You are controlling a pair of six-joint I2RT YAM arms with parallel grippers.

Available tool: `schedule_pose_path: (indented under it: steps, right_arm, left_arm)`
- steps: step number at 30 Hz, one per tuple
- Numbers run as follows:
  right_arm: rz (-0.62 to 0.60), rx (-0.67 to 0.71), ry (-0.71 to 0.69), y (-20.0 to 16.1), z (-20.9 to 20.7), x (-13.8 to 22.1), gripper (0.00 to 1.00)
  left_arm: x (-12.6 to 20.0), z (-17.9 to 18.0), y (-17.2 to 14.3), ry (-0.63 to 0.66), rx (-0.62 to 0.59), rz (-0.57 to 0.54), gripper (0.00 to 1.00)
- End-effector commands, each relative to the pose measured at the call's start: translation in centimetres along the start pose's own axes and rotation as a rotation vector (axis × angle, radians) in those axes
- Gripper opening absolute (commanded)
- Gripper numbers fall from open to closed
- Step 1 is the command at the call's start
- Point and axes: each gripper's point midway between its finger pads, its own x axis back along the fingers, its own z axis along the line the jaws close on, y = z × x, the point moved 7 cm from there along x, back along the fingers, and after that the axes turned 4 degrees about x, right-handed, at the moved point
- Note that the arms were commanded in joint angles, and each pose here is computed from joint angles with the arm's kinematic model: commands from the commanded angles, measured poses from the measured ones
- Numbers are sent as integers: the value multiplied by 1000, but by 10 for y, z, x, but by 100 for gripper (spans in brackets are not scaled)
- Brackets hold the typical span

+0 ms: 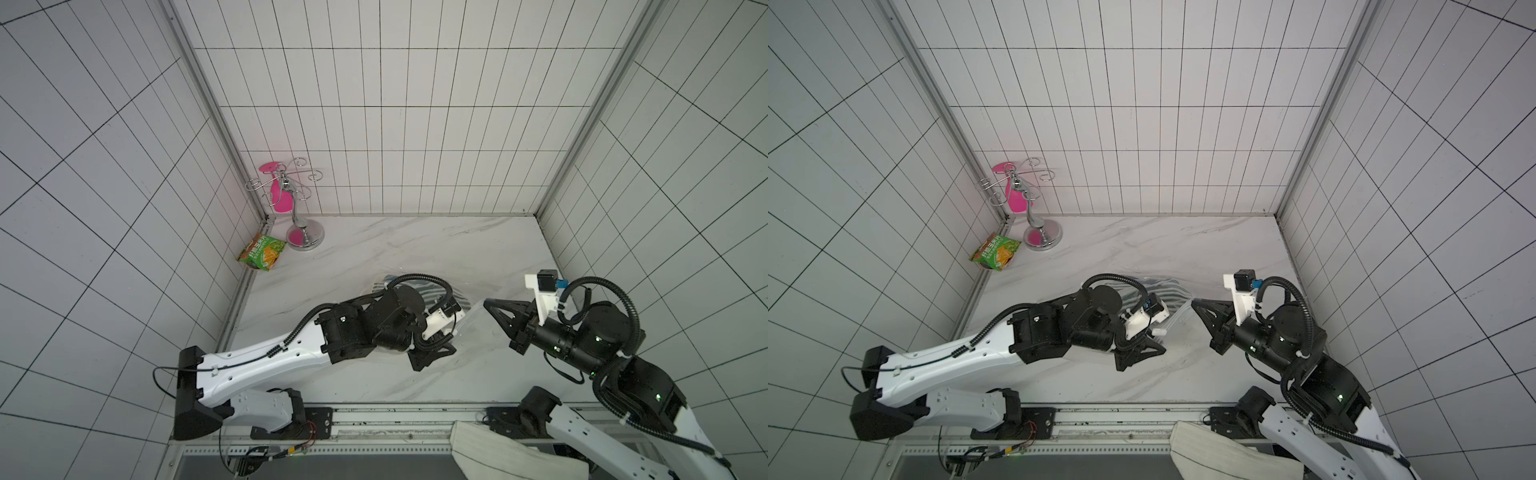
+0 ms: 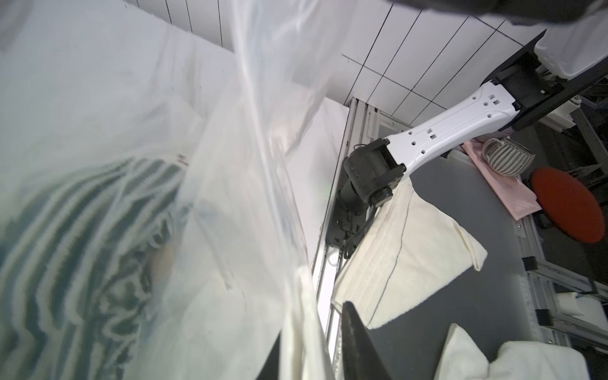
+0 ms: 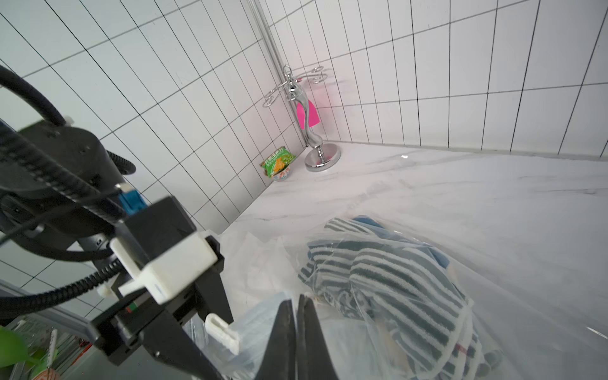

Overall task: Place the folded towel into the vacuum bag
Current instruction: Close the vacuum bag at the center of the board.

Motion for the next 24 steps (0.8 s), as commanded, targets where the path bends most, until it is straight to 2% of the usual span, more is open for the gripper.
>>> schedule_pose_path:
  steps: [1,5,10,15,20,24]
  right_arm:
    - [-258,-20,4,41,5,10,0]
    - [-254,-16,5,41,6,10,0]
    - [-252,-7,-6,41,5,10,0]
    - [-248,3,1,44,6,8,0]
    - [-239,-3,21,44,8,5,0]
    - [-239,-3,28,45,9,6,0]
  left_arm:
    - [-7,-1,-17,-29,35,94,32]
    - [0,-3,-6,-6,22,48,41]
    - [36,-6,18,75,-5,-80,43]
    - [69,-6,37,168,29,-241,47]
    - [79,-1,49,256,31,-308,46]
    - [79,-2,55,236,12,-320,43]
